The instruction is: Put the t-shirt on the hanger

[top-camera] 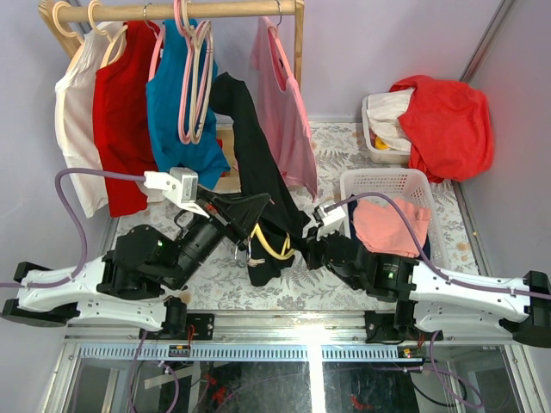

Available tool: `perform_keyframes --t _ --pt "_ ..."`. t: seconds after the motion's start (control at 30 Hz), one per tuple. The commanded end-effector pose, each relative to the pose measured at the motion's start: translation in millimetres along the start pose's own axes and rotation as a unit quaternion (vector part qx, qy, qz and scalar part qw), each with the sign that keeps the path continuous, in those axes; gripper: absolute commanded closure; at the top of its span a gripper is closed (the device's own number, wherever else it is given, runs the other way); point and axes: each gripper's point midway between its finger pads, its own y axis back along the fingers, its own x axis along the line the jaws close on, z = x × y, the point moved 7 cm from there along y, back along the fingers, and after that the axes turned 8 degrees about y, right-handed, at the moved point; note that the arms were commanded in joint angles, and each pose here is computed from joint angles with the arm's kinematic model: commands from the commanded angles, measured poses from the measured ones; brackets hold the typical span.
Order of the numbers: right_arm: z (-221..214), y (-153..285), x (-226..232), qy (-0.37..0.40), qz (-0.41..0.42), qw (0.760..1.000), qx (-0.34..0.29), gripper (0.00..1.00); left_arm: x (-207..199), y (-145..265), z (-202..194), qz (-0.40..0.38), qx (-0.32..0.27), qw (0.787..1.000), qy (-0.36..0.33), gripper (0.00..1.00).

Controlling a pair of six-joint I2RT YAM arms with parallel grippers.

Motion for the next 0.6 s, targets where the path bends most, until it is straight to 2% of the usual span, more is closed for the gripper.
perform_keyframes --t 0.0,0.57 --pt "-75 2 -42 0.127 -0.095 0.977 0.144 1.0 -23 28 120 -0.096 -0.196 0.951 0.219 1.0" --pt "-92 3 -30 0.143 -0.074 0.976 0.149 1.0 -17 35 126 -0.117 -0.253 0.929 0.242 1.0"
